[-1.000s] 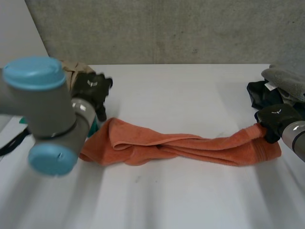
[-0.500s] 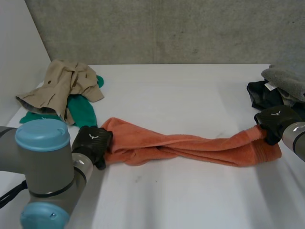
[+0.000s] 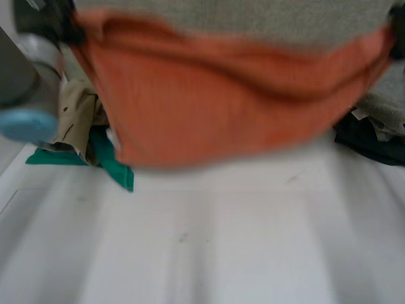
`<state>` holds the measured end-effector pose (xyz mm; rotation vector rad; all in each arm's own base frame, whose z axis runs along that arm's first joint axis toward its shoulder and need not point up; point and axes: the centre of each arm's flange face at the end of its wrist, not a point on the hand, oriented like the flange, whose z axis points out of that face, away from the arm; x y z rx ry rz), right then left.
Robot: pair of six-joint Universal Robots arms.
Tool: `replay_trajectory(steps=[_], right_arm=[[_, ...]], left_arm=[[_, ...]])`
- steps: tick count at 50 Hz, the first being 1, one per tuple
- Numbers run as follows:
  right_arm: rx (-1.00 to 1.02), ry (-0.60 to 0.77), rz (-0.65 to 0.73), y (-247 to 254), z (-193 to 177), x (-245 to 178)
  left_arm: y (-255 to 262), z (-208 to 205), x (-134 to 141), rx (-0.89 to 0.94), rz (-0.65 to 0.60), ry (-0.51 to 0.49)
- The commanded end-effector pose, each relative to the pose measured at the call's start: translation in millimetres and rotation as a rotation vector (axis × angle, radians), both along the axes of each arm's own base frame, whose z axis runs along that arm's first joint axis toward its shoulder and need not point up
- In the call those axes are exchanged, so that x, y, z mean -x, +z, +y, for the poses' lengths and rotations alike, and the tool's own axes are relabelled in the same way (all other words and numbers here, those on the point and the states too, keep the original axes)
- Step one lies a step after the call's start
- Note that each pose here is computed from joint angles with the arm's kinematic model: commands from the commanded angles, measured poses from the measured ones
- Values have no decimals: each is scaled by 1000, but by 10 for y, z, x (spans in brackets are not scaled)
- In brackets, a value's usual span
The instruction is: Fold the laundry.
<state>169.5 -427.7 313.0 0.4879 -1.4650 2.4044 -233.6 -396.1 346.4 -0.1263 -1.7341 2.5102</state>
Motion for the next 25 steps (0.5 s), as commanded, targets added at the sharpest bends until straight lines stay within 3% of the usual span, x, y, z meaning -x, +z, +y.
replay_trajectory(steps=[1, 7, 16, 20, 25], right_arm=[[250, 111, -121, 412, 76, -25], [-15, 222, -64, -180, 202, -55], [-520, 310, 13, -1614, 503, 199], [-626, 278, 93, -1921, 608, 331], [-649, 217, 158, -1828, 653, 433]], left_arm=[[462, -24, -180, 69, 212, -33], [77, 49, -270, -71, 195, -9], [-813, 307, -235, -293, 127, -66], [-1038, 406, -204, -339, 108, -91], [-1074, 468, -219, -345, 91, -97]])
